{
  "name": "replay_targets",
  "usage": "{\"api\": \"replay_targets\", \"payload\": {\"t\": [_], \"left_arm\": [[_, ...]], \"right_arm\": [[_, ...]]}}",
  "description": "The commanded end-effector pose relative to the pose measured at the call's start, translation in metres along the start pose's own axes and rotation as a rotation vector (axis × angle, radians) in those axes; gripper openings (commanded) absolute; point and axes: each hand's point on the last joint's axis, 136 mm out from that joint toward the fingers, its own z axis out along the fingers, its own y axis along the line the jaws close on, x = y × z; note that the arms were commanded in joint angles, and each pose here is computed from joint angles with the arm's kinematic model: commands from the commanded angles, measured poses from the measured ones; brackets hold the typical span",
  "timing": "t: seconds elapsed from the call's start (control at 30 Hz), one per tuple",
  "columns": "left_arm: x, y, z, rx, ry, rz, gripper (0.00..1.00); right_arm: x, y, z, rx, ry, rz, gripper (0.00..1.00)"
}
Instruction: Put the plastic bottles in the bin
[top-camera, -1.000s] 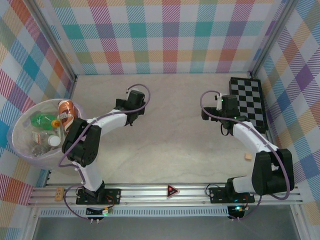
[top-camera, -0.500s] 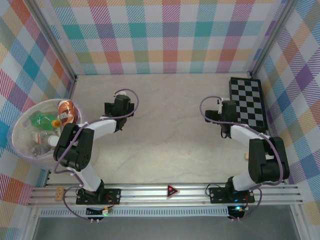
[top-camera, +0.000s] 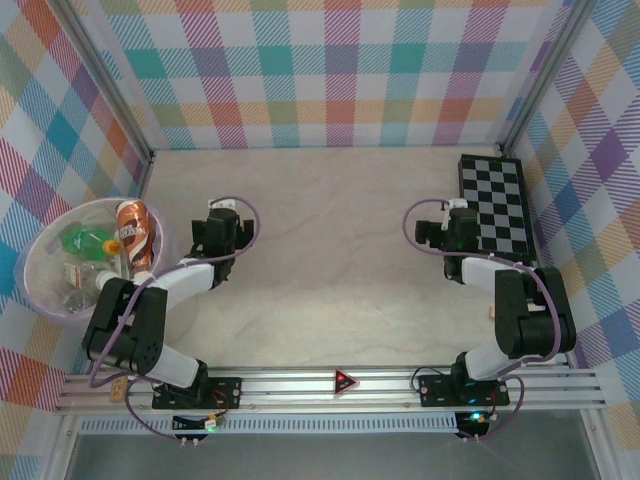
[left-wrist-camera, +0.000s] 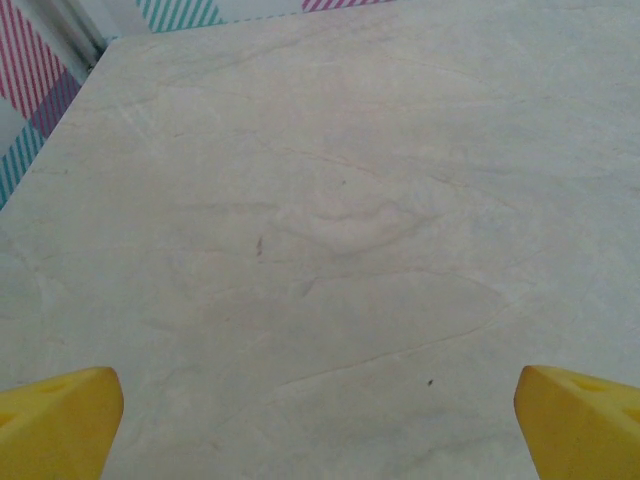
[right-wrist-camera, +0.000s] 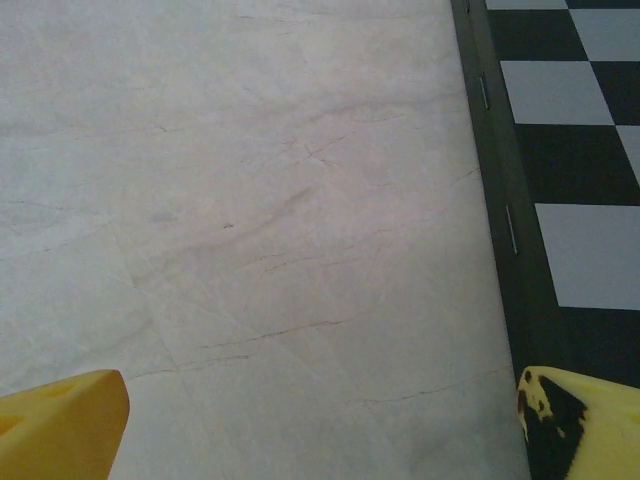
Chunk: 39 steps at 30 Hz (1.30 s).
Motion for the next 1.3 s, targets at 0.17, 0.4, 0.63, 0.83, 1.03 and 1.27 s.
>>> {"api": "replay_targets", "payload": {"t": [0.17,0.4,0.63,0.83,1.03,1.27], "left_arm": [[0.009,0.004,0.018,0.006,-0.032,-0.028,1.0],[0.022,0.014,0.023,0.047,-0.049,-0.121,1.0],[0.024,0.011,0.02,0.109,-0.065,-0.136,1.0],[0.024,0.009,0.019,0.134,-0.069,-0.136,1.0],[0.027,0.008,0.016,0.177,-0.105,-0.158,1.0],[0.033,0.008,0.016,0.184,-0.124,-0.162,1.0]], "right_arm": [[-0.005,-0.005,-0.01,0.014,-0.021,-0.016,0.99],[0.001,-0.006,-0.013,0.015,0.001,-0.01,1.0],[-0.011,0.001,-0.014,-0.03,-0.105,0.014,1.0],[-0.008,0.0,-0.016,-0.037,-0.188,0.018,1.0],[-0.001,0.001,-0.017,-0.052,-0.232,0.018,1.0],[-0.001,0.001,-0.016,-0.055,-0.225,0.018,1.0]]}}
